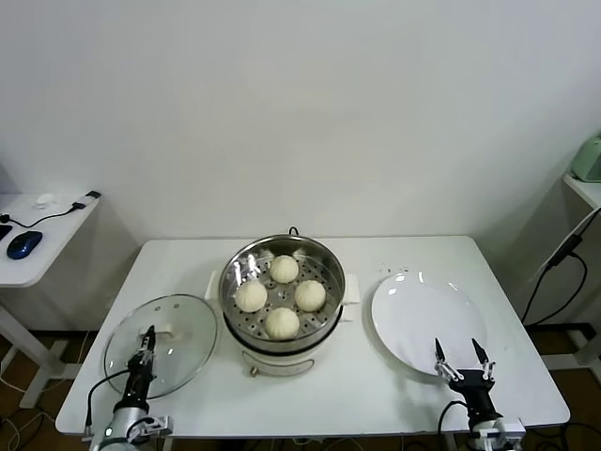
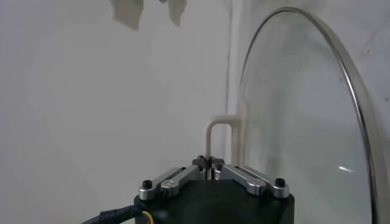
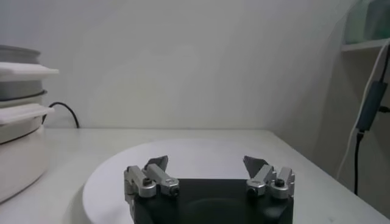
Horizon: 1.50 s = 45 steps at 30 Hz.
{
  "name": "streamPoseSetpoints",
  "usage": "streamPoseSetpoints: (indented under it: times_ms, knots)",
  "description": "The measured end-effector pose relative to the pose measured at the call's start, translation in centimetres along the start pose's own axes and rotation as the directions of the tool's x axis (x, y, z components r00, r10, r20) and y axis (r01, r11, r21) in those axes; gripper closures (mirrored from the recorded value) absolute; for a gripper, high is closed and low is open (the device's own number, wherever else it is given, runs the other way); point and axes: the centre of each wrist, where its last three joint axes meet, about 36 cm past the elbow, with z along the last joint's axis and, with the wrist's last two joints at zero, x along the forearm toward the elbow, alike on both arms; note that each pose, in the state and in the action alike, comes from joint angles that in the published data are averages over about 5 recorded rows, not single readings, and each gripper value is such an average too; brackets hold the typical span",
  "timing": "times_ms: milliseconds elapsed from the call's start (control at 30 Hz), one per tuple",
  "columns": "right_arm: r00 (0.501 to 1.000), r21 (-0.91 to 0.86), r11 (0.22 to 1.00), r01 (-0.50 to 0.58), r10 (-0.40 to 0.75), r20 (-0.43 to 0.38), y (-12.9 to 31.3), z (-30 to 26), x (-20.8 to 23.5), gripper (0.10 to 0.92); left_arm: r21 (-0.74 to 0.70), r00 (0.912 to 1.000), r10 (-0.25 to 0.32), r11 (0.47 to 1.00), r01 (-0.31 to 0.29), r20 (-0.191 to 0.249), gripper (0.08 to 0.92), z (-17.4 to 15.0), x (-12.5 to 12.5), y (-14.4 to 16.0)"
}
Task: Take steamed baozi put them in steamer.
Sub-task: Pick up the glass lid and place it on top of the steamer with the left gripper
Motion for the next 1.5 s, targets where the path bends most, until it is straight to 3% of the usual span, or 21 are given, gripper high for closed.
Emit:
streamPoseSetpoints:
  times_ms: [333,567,767,1033,1500]
  knots:
    - [1.0,0.008,1.0,-0.018,0.017,0.01,-0.1,-0.3,-0.1,0.2,0.0,0.9987,-0.05,0.999,0.05,0.002,0.876,1.6,-0.3,4.4]
    - [1.0,0.032,0.999,-0.027,0.027,0.005,-0.1,-0.7,-0.1,0.2,0.048,0.9982,-0.055,0.997,0.056,-0.026,0.876,2.7,-1.4,11.0]
    - [0.999,0.056,0.998,-0.042,0.042,0.008,-0.1,-1.2,-0.1,0.2,0.082,0.9984,-0.052,0.995,0.053,-0.022,0.876,1.5,-2.3,16.9]
    - [0.998,0.078,0.995,-0.058,0.056,0.024,0.0,-1.3,-0.5,0.2,0.093,0.9991,-0.038,0.995,0.036,0.021,0.876,-3.8,-2.0,21.4]
    - [0.996,0.084,0.994,-0.074,0.069,0.057,-0.1,-0.5,-0.9,0.2,0.091,0.9961,-0.002,0.996,-0.006,0.088,0.876,-16.9,0.0,22.6]
